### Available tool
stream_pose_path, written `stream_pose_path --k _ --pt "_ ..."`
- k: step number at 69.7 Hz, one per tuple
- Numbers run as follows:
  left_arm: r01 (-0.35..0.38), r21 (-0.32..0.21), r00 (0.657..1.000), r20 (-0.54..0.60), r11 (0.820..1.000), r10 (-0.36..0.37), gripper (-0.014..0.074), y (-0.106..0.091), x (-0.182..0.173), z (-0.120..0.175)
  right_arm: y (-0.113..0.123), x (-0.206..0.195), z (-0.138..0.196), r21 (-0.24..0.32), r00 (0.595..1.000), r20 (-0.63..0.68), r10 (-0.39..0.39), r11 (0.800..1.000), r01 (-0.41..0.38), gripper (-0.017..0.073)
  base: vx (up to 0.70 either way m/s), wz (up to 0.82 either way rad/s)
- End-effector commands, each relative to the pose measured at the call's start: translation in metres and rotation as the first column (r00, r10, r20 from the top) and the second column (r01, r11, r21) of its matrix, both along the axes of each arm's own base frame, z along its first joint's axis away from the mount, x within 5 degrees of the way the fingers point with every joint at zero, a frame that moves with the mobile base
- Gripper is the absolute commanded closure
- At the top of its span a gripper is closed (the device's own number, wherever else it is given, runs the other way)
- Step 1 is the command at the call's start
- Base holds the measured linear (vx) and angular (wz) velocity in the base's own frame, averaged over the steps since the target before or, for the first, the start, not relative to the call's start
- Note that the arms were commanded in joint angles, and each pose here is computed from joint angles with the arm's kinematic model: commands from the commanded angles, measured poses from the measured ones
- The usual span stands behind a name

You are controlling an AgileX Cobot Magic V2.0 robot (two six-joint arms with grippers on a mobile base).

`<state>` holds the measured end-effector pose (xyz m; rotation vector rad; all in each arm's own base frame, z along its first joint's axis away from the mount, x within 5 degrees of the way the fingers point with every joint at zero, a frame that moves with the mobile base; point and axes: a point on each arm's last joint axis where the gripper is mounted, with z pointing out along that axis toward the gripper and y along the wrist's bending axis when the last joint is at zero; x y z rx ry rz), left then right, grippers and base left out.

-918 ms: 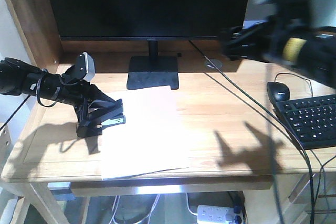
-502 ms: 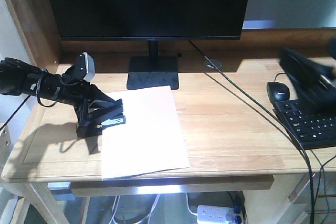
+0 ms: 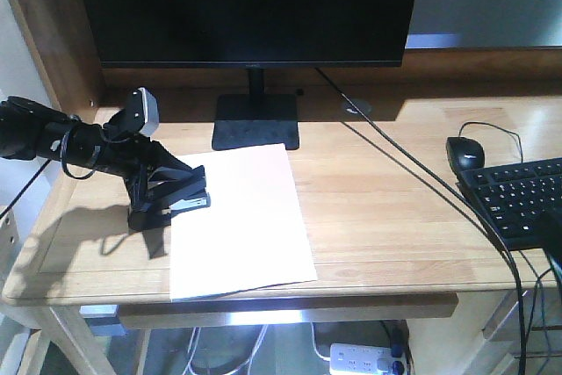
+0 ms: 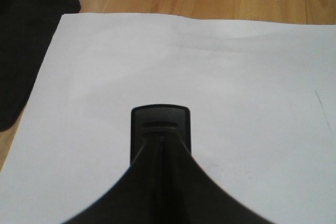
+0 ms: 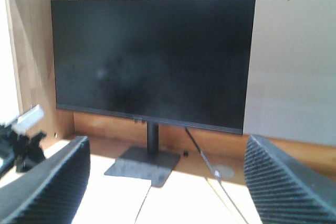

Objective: Grab stapler and paper to desk for stapling
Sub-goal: 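Lift the right gripper away from the paper and withdraw it, then set the stapler onto the paper edge with the left gripper and release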

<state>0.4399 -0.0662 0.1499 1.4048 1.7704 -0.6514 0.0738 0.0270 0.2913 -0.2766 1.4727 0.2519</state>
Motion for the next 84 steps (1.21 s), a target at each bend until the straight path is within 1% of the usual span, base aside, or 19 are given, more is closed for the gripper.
stream_pose_path --k 1,78,84 --pt "-0.005 -0.066 0.997 0.075 0.998 0.010 0.0601 -0.0039 0.0010 0.0406 -0.0021 0.0015 0.0017 -0.040 0.999 0.016 -0.031 0.999 0.032 -0.0001 0.00 0.00" --pt "-0.005 -0.066 0.997 0.075 0.998 0.010 0.0601 -0.0039 0.0010 0.0406 -0.0020 0.0019 -0.0014 -0.043 0.999 0.008 -0.031 0.999 0.031 -0.0001 0.00 0.00" --pt "0.009 -0.074 0.998 0.069 0.997 -0.004 0.0601 -0.0051 -0.0004 0.0410 -0.0020 0.0019 -0.0014 -0.043 0.999 0.008 -0.031 0.999 0.031 -0.0001 0.00 0.00"
